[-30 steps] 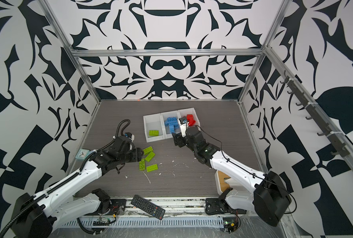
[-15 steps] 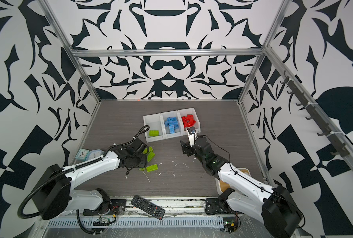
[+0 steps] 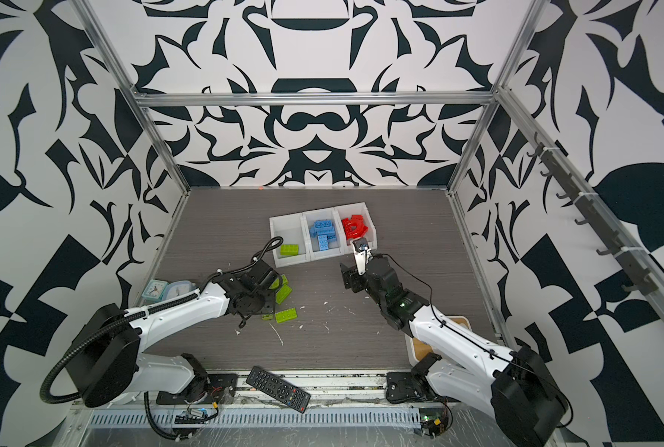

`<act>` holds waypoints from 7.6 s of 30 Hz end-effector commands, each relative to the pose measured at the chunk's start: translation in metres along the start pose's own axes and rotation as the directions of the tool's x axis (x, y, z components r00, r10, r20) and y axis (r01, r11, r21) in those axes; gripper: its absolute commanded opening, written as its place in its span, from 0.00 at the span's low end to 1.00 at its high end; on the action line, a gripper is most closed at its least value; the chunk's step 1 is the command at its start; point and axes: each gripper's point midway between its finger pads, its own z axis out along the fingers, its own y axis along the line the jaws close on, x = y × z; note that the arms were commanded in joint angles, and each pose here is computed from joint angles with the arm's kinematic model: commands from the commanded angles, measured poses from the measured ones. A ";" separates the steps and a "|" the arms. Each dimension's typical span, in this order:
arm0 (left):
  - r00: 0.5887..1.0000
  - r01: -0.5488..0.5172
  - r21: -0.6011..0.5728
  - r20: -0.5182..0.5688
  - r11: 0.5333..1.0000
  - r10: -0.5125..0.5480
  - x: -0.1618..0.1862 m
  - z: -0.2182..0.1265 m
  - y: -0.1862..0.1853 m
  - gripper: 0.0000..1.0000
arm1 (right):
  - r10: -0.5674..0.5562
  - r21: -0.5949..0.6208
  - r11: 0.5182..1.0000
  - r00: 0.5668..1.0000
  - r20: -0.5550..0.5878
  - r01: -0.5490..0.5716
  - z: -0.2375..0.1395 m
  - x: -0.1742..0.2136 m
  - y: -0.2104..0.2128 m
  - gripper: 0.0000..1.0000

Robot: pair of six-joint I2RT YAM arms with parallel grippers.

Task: Sort the legos into containers by color
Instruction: 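Grasp a lime-green brick with the left gripper while the right arm draws back, then lift the lime-green brick and drop it into the green compartment with the left gripper, then lower the left gripper to a small lime-green brick and grasp it, then carry the small lime-green brick over the green compartment and release it, then move the left gripper back to the remaining lime-green bricks and grasp one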

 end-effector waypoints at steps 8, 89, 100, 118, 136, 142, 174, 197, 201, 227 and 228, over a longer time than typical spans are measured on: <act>0.999 -0.017 -0.054 -0.041 0.998 0.015 0.006 0.018 0.004 0.53 | -0.001 0.011 1.000 1.000 0.024 0.000 0.002 -0.012 -0.001 0.84; 0.793 -0.586 0.260 -0.008 0.767 0.609 0.010 -0.030 -0.078 0.79 | -0.019 -0.118 0.993 1.000 -0.015 0.018 0.010 -0.002 0.022 0.86; 0.750 -0.623 0.217 -0.107 0.752 0.652 0.024 0.001 -0.077 0.80 | -0.027 -0.106 0.994 0.999 -0.025 0.024 0.012 0.000 0.021 0.87; 0.756 -0.575 0.210 -0.234 0.791 0.612 0.040 0.019 -0.072 0.68 | -0.036 -0.105 0.994 0.999 -0.034 0.032 0.014 0.003 0.021 0.87; 0.803 -0.472 0.226 -0.288 0.852 0.522 0.067 0.003 -0.056 0.61 | -0.034 -0.112 0.993 0.998 -0.049 0.029 0.019 0.006 0.022 0.87; 0.805 -0.481 0.182 -0.296 0.858 0.514 0.064 0.010 -0.052 0.54 | -0.034 -0.113 0.993 0.998 -0.053 0.028 0.019 0.007 0.023 0.87; 0.861 -0.506 0.093 -0.006 0.857 0.509 -0.020 -0.027 -0.073 0.25 | -0.032 -0.116 0.993 0.999 -0.043 0.027 0.016 0.004 0.023 0.87; 0.897 -0.424 0.084 0.180 0.902 0.405 -0.247 0.010 -0.077 0.31 | -0.020 -0.123 0.992 1.000 -0.015 0.018 0.009 -0.003 0.023 0.87; 0.902 -0.419 0.102 0.167 0.902 0.399 -0.250 0.022 -0.077 0.31 | -0.024 -0.128 0.992 0.999 -0.025 0.021 0.010 -0.002 0.024 0.87; 0.937 -0.347 0.200 0.040 0.916 0.346 -0.092 -0.043 -0.047 0.73 | -0.022 -0.140 0.990 0.999 -0.039 0.016 0.015 0.002 0.027 0.87; 0.933 -0.358 0.192 0.032 0.914 0.358 -0.083 -0.040 -0.046 0.74 | -0.023 -0.141 0.990 0.999 -0.041 0.017 0.015 0.003 0.027 0.87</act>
